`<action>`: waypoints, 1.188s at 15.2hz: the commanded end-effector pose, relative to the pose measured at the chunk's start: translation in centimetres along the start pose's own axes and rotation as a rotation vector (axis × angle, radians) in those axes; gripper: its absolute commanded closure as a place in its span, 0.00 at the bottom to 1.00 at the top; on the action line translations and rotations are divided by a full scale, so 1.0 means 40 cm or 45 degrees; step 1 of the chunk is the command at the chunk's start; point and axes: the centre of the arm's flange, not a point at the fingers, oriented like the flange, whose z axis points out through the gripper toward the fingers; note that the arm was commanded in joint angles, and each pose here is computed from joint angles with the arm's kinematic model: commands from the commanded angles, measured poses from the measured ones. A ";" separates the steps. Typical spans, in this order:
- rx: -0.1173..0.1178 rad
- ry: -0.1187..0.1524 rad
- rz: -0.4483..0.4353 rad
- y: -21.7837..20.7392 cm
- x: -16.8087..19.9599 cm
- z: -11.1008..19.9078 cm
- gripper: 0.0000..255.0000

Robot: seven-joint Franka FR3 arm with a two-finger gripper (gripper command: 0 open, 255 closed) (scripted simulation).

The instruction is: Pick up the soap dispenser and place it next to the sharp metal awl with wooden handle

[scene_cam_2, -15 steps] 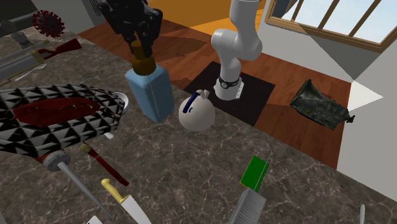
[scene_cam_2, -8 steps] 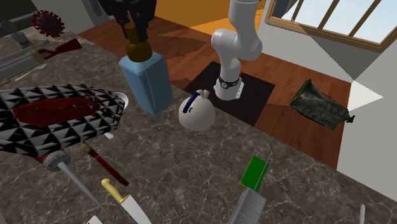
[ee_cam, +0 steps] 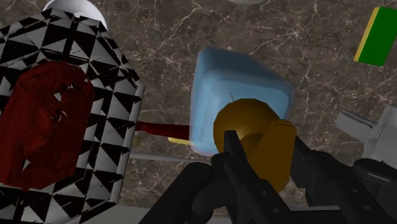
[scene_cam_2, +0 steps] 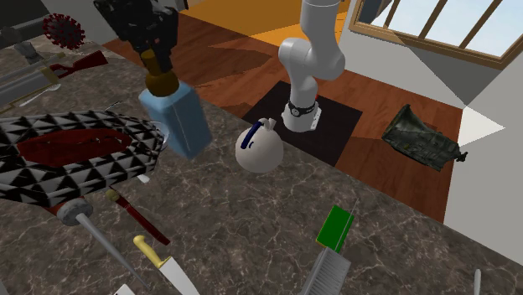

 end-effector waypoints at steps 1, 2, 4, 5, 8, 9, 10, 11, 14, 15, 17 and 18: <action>-0.001 0.003 -0.001 0.041 0.014 0.039 1.00; -0.001 0.003 -0.001 0.063 0.023 0.062 1.00; -0.001 0.003 -0.001 0.109 0.039 0.107 1.00; -0.001 0.003 -0.001 0.131 0.048 0.130 1.00; -0.001 0.003 -0.001 0.143 0.052 0.168 1.00; -0.001 0.003 -0.001 0.143 0.052 0.182 1.00; -0.001 0.003 -0.001 0.143 0.052 0.195 1.00; -0.001 0.003 -0.001 0.143 0.052 0.208 1.00; -0.001 0.003 -0.001 0.143 0.051 0.248 1.00; -0.001 0.003 -0.001 0.143 0.051 0.261 1.00; -0.001 0.003 -0.001 0.143 0.051 0.287 1.00; -0.001 0.003 -0.001 0.143 0.051 0.300 1.00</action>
